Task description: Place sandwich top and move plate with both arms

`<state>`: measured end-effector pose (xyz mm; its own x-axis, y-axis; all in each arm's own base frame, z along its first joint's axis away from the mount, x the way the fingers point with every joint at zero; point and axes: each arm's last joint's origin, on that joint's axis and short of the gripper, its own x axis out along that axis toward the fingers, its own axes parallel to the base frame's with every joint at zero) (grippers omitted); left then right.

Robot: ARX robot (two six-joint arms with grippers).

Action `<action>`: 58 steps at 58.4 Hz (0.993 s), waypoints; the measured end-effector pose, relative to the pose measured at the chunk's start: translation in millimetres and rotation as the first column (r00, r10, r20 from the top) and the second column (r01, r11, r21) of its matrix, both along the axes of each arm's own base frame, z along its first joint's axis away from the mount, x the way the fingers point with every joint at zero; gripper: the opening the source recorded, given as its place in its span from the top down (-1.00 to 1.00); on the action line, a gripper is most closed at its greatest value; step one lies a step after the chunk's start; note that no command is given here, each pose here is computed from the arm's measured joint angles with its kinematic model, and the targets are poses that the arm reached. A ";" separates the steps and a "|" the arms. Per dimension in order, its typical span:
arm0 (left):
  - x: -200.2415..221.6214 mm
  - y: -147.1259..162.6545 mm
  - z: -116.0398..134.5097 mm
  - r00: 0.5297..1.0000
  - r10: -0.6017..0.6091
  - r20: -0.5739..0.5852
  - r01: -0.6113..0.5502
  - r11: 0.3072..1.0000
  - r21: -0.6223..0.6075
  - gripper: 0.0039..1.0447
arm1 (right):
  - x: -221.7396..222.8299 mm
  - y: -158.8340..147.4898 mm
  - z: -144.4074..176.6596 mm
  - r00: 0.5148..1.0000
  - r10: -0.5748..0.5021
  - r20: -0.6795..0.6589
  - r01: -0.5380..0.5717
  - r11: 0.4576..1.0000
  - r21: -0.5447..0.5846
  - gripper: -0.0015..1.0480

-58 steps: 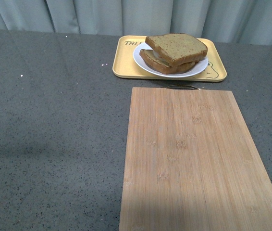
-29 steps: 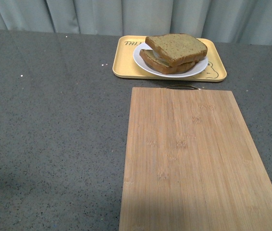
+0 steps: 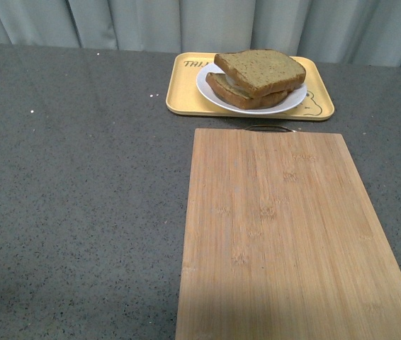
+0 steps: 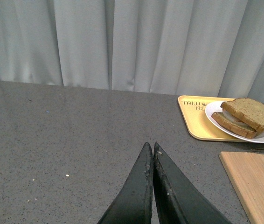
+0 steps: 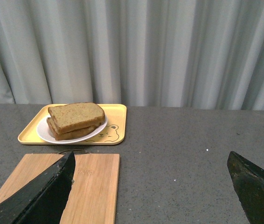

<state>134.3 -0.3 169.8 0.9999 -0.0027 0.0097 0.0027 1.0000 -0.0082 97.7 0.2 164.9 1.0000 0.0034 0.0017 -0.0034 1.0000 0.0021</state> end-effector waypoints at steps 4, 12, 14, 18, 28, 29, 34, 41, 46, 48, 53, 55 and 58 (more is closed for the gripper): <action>-2.5 0.0 0.9 1.000 0.000 0.003 0.000 1.000 0.000 0.93 | 0.0 0.0 0.0 1.000 0.000 0.000 0.000 1.000 0.000 -0.82; -7.5 0.0 2.4 1.000 0.000 0.008 0.000 1.000 0.000 0.93 | 0.0 0.0 0.0 1.000 0.000 0.000 0.000 1.000 0.000 -0.82; -8.5 0.0 2.6 1.000 0.000 0.010 0.000 1.000 0.000 0.93 | 0.0 0.0 0.0 1.000 0.000 0.000 0.000 1.000 0.000 -0.82; -10.3 0.0 3.0 1.000 0.000 0.011 0.000 1.000 0.000 0.93 | 0.0 0.0 0.0 1.000 0.000 0.000 0.000 1.000 0.000 -0.82; -16.3 0.0 3.4 1.000 0.000 0.013 0.000 1.000 0.000 0.93 | 0.0 0.0 -0.1 1.000 0.000 0.000 0.000 1.000 0.000 -0.82; -16.8 0.0 3.4 1.000 0.000 0.012 0.000 1.000 0.000 0.93 | 0.0 0.0 0.0 1.000 0.000 0.000 0.000 1.000 0.000 -0.82; -18.6 0.0 3.5 1.000 0.000 0.013 0.000 1.000 0.000 0.93 | 0.0 0.0 0.0 1.000 0.000 0.000 0.000 1.000 0.000 -0.82; -21.6 0.1 3.3 1.000 0.000 0.013 0.000 1.000 0.000 0.93 | 0.0 0.0 0.0 1.000 0.000 0.000 0.000 1.000 0.000 -0.82; -23.2 0.1 3.3 1.000 0.000 0.013 0.000 1.000 0.000 0.93 | 0.0 0.0 0.0 1.000 0.000 0.000 0.000 1.000 0.000 -0.82; -23.9 0.1 3.2 1.000 0.000 0.013 0.000 1.000 0.000 0.93 | 0.0 0.0 0.0 1.000 0.000 0.000 0.000 1.000 0.000 -0.82; -25.2 0.1 3.0 1.000 0.000 0.012 0.000 1.000 0.000 0.93 | 0.0 0.0 0.0 1.000 0.000 0.000 0.000 1.000 0.000 -0.82; -25.7 0.1 3.0 1.000 0.000 0.013 0.000 1.000 0.000 0.93 | 0.0 0.0 0.0 1.000 0.000 0.000 0.000 1.000 0.000 -0.82; -26.3 0.1 2.9 1.000 0.000 0.013 0.000 1.000 0.000 0.93 | 0.0 0.0 -0.1 1.000 0.000 0.000 0.000 1.000 0.000 -0.82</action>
<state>108.1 -0.3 172.7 0.9997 -0.0027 0.0223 0.0029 1.0000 -0.0082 97.7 0.2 164.8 1.0000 0.0034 0.0013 -0.0034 1.0000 0.0021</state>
